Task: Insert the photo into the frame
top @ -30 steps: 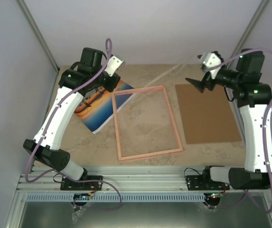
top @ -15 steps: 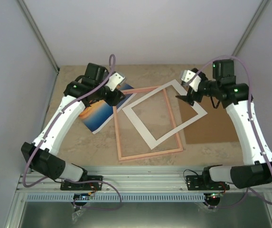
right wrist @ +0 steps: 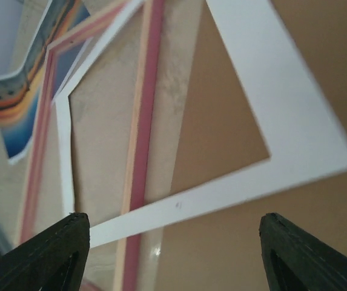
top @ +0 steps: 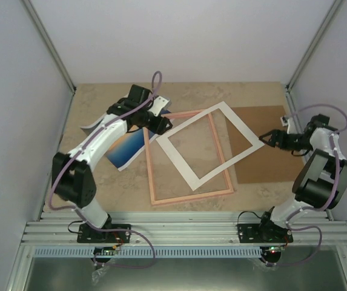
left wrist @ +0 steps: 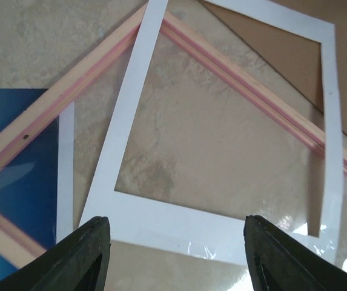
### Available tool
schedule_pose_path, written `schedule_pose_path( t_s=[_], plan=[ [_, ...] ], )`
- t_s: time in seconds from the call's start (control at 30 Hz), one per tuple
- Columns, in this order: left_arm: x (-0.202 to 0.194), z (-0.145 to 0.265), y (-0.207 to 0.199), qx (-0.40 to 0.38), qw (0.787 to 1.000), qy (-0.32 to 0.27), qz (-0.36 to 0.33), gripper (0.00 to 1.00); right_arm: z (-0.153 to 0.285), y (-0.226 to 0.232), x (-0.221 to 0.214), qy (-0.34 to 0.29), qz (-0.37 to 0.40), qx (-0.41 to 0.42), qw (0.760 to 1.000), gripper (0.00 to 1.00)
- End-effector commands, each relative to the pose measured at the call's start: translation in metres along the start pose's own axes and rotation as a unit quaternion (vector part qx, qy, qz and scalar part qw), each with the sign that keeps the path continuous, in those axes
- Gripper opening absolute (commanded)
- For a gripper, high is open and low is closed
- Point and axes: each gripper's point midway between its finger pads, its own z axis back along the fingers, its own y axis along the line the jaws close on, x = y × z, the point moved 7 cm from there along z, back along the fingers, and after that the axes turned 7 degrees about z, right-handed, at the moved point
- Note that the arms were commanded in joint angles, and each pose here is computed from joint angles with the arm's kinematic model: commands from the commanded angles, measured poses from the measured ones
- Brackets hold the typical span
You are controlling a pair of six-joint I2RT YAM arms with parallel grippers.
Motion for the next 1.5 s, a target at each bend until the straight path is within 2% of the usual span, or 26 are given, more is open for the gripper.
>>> schedule_pose_path(
  t_s=[0.0, 0.1, 0.3, 0.53, 0.73, 1.1, 1.23, 1.37, 1.47],
  plan=[
    [0.017, -0.037, 0.01, -0.013, 1.0, -0.006, 0.022, 0.62, -0.02, -0.006, -0.032, -0.008, -0.157, 0.072, 0.985, 0.78],
    [0.02, -0.052, 0.013, -0.022, 0.999, 0.001, 0.029, 0.62, -0.031, -0.007, -0.054, -0.005, -0.222, 0.075, 0.972, 0.78],
    [0.022, -0.052, 0.015, -0.01, 1.0, -0.012, 0.022, 0.63, -0.048, -0.004, -0.083, -0.014, -0.313, 0.093, 0.945, 0.78],
    [0.016, -0.048, 0.015, -0.001, 1.0, -0.016, 0.022, 0.63, -0.072, 0.005, -0.102, -0.008, -0.366, 0.083, 0.927, 0.75],
    [0.014, -0.045, 0.014, 0.002, 1.0, -0.02, 0.023, 0.63, -0.09, 0.021, -0.11, -0.018, -0.37, 0.098, 0.924, 0.7],
    [0.013, -0.049, 0.016, 0.001, 1.0, -0.015, 0.027, 0.64, -0.119, 0.012, -0.109, -0.03, -0.398, 0.1, 0.911, 0.6],
    [0.011, -0.051, 0.017, 0.004, 1.0, -0.013, 0.028, 0.64, -0.125, 0.01, -0.108, -0.032, -0.411, 0.1, 0.906, 0.5],
    [0.009, -0.051, 0.017, 0.006, 1.0, -0.012, 0.028, 0.64, -0.124, 0.008, -0.103, -0.037, -0.406, 0.096, 0.908, 0.36],
    [0.01, -0.049, 0.018, 0.009, 0.999, -0.014, 0.027, 0.64, -0.118, 0.009, -0.089, -0.046, -0.383, 0.097, 0.918, 0.22]
  ],
)
